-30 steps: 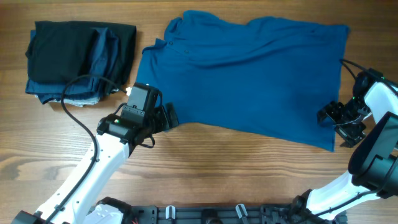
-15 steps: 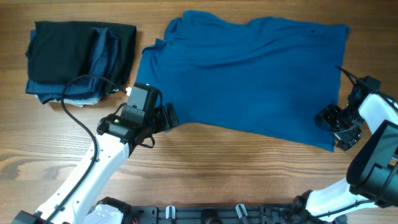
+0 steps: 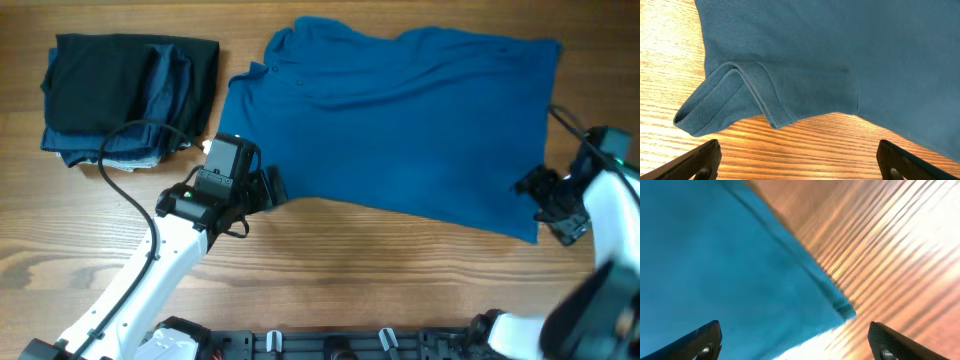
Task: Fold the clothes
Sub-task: 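Lower the right gripper onto the lower right hem corner and close it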
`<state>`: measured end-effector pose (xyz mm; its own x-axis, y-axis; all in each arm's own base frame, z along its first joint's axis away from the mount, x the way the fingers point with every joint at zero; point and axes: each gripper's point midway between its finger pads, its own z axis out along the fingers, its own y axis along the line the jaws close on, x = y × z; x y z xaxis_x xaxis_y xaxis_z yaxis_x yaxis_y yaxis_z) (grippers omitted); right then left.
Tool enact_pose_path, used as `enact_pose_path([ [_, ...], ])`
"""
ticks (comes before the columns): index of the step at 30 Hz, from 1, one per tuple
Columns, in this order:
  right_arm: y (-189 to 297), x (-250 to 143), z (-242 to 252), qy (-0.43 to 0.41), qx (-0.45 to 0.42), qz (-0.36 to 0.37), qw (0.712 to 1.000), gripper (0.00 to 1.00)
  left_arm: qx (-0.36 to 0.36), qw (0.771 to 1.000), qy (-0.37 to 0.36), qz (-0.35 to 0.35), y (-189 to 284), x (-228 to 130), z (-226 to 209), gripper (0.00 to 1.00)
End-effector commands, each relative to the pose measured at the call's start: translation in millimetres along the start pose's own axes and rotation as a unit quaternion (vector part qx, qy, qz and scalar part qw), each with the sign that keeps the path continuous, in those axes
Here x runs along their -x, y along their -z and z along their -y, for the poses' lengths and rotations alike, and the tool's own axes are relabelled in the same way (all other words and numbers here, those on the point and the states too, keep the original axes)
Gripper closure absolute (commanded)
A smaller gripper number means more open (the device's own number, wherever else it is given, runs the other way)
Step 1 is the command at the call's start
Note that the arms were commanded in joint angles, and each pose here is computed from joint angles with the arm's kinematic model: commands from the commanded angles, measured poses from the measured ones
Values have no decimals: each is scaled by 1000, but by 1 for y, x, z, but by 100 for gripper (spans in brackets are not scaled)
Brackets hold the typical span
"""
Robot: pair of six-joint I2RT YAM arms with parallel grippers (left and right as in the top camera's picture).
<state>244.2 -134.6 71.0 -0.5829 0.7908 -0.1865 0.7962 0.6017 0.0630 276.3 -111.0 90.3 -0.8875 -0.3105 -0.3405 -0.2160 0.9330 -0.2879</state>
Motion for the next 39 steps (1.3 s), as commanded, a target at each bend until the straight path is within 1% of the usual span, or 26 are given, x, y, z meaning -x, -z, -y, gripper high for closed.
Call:
enact_pose_path([
  [1, 44, 3, -3, -9, 41, 68, 997, 10, -2, 1000, -4, 14, 6, 7, 3, 0],
  [4, 45, -2, 1, -14, 47, 87, 995, 16, -2, 1000, -4, 14, 6, 7, 3, 0],
  [7, 23, -10, 6, -14, 37, 82, 996, 21, -2, 1000, -4, 14, 6, 7, 3, 0],
  [8, 15, -12, 7, -14, 35, 79, 996, 21, -2, 1000, -4, 14, 6, 7, 3, 0],
  [18, -41, -25, 17, 1, -13, 8, 1000, 20, -2, 1000, -4, 14, 6, 7, 3, 0],
  [22, -58, -30, 18, 2, -23, -19, 1000, 16, -2, 1000, -4, 14, 6, 7, 3, 0],
  [31, -63, -29, 17, 6, -27, -30, 999, 15, -2, 1000, -4, 14, 6, 7, 3, 0],
  [39, -69, -23, 28, -27, -20, -36, 999, 15, -2, 1000, -4, 14, 6, 7, 3, 0],
])
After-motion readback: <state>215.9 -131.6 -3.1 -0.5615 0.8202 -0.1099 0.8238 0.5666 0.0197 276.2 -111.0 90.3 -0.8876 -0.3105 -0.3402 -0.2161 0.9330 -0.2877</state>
